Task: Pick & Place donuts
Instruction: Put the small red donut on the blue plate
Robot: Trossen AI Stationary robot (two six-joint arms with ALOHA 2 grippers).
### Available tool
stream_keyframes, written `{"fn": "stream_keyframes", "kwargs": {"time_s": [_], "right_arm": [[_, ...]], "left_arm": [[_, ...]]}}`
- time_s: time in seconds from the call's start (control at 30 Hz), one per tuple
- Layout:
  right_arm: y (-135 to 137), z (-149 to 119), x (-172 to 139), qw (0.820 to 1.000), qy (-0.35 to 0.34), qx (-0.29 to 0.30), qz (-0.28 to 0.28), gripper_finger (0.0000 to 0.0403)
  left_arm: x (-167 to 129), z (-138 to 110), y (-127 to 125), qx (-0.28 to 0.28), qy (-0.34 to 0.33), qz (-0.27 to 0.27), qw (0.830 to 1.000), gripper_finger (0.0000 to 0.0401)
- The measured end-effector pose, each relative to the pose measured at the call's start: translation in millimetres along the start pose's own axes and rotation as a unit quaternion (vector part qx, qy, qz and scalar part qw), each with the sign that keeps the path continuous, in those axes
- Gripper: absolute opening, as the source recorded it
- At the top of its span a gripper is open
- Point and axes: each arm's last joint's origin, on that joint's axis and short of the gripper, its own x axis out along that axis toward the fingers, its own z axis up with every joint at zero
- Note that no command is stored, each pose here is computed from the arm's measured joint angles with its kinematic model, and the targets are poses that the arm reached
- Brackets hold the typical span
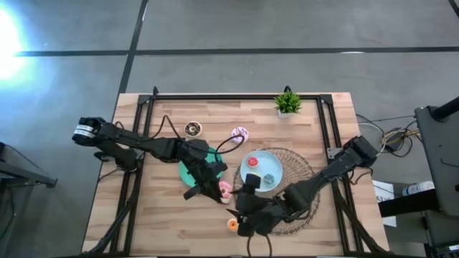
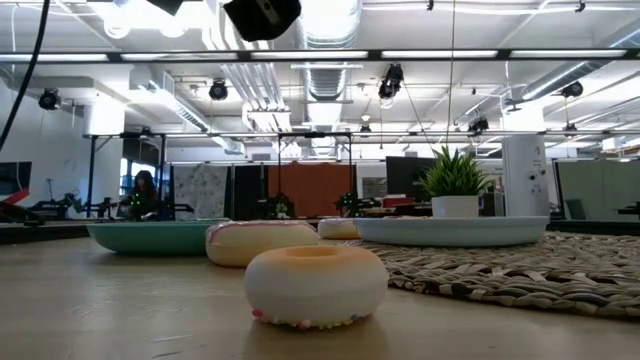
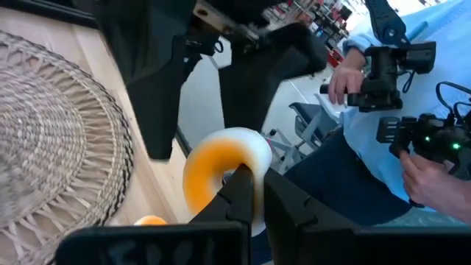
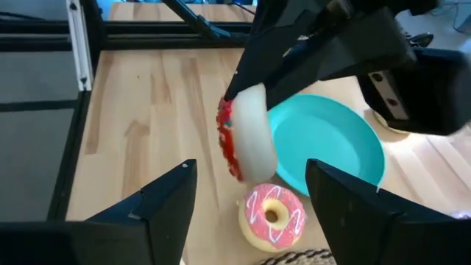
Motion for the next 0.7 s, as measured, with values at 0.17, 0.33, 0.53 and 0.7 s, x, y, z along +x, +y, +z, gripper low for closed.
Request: {"fn": "stream_keyframes", "kwargs": {"time_s": [0.17, 0.33, 0.53, 0.7], "right_arm": [[-2, 6, 2, 1.0, 0.0, 0.002, -0.004, 0.0257], [-4, 10, 3, 1.0, 0.001, 0.011, 0.007, 0.0238], [-5, 9, 10, 1.0, 0.01, 0.017, 0.014, 0.0209], [-6, 9, 12, 1.0, 0.012, 0.02, 0.013, 0.0176]], "left_arm": [[0, -1, 1, -0.006, 0.006, 0.004, 1.0, 0.0], [0, -1, 1, 0.002, 0.003, 0.011, 1.0, 0.0001], [0, -1, 2, 0.003, 0.0, 0.017, 1.0, 0.0008], [0, -2, 2, 0.0, 0.003, 0.019, 1.0, 0.0009]]}}
